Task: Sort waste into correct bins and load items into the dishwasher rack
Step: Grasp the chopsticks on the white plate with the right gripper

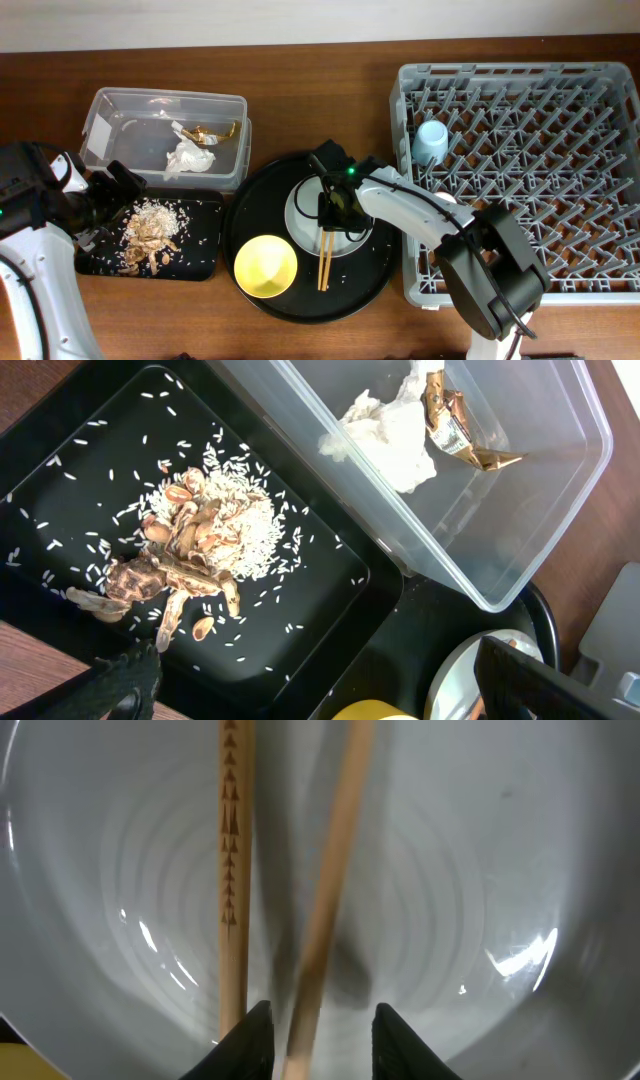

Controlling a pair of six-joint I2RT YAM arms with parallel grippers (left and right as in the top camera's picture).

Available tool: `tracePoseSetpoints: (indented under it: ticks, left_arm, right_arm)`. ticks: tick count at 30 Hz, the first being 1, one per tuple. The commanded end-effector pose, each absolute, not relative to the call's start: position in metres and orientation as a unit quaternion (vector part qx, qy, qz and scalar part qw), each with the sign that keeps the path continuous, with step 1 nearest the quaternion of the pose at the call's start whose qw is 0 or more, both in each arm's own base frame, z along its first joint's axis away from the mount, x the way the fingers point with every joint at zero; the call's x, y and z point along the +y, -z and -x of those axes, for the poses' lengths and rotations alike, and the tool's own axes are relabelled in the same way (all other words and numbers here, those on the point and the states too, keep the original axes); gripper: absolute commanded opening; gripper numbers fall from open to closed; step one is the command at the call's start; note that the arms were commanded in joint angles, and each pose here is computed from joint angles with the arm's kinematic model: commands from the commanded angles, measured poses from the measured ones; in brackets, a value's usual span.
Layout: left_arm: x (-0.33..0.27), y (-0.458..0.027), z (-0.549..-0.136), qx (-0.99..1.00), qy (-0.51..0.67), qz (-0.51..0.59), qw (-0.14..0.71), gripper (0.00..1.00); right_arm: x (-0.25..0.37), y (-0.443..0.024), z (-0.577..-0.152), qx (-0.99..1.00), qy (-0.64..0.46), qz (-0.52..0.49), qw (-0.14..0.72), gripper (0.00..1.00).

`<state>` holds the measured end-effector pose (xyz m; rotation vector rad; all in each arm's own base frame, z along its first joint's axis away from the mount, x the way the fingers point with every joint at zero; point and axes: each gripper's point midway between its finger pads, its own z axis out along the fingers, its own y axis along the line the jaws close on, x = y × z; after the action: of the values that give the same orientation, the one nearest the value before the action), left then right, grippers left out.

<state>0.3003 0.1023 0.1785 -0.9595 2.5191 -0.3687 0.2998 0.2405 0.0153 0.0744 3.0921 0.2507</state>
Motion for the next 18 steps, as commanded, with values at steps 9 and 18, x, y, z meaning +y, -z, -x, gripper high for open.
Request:
tracePoseSetpoints:
  ticks: [9, 18]
  left_arm:
    - [0.104, -0.178, -0.299, 0.905, 0.129, 0.349, 0.208, 0.99]
    - [0.104, -0.178, -0.299, 0.905, 0.129, 0.349, 0.208, 0.99]
  right_arm:
    - [0.241, 0.001, -0.289, 0.997, -0.071, -0.017, 0.019, 0.31]
    - [0.232, -0.007, -0.292, 0.998, -0.063, -0.025, 0.009, 0.04]
